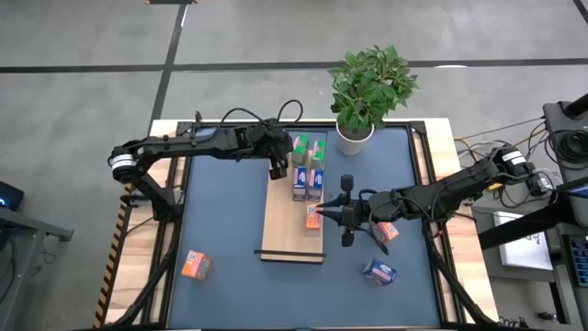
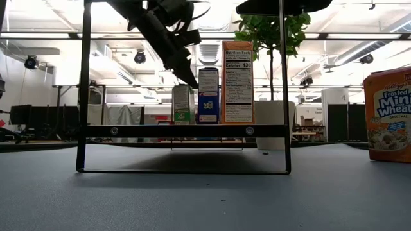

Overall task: Stack cereal on shelf
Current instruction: Adjust the green cereal boxes on the shelf

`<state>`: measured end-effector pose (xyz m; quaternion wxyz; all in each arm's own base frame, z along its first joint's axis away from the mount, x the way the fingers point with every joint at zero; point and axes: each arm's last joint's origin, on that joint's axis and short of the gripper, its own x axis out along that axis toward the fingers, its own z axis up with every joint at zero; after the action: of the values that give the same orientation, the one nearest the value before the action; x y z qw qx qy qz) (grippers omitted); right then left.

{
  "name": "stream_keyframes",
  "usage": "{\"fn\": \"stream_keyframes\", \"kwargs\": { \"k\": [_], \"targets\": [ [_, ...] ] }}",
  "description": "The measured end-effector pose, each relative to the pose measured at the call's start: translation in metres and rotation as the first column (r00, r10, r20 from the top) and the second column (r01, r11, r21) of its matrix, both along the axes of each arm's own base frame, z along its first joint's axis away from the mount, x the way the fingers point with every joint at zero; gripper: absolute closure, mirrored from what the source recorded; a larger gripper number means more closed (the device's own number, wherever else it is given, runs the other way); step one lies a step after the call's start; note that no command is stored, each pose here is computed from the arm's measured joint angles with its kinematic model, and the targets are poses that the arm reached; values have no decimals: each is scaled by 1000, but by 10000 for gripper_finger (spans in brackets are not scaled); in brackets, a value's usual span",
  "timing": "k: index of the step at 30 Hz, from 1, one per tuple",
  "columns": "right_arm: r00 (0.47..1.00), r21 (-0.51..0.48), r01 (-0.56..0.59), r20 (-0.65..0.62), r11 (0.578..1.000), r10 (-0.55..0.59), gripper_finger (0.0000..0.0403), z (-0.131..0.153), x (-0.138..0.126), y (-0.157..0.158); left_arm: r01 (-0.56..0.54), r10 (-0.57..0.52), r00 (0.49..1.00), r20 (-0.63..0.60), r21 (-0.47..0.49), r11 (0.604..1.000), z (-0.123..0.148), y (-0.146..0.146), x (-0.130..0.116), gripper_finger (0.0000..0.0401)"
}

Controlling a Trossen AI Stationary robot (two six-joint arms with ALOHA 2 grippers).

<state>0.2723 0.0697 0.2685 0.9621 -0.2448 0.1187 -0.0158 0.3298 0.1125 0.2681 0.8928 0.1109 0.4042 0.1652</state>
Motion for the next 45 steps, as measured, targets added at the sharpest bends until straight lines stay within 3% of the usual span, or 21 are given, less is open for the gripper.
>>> {"fn": "stream_keyframes", "kwargs": {
  "k": [33, 39, 45],
  "targets": [
    [1000, -1, 0, 0, 1000, 0, 349, 0, 0, 0, 23, -20, 998, 59, -59, 998, 8, -5, 0, 401],
    [1000, 0, 0, -4, 1000, 0, 349, 0, 0, 0, 87, -82, 988, 135, -35, 996, 35, -29, -9, 401],
    [997, 29, 82, 5, 996, -83, 349, 0, 0, -2, 226, -218, 954, 207, -15, 974, 51, -78, -32, 401]
  ]
}}
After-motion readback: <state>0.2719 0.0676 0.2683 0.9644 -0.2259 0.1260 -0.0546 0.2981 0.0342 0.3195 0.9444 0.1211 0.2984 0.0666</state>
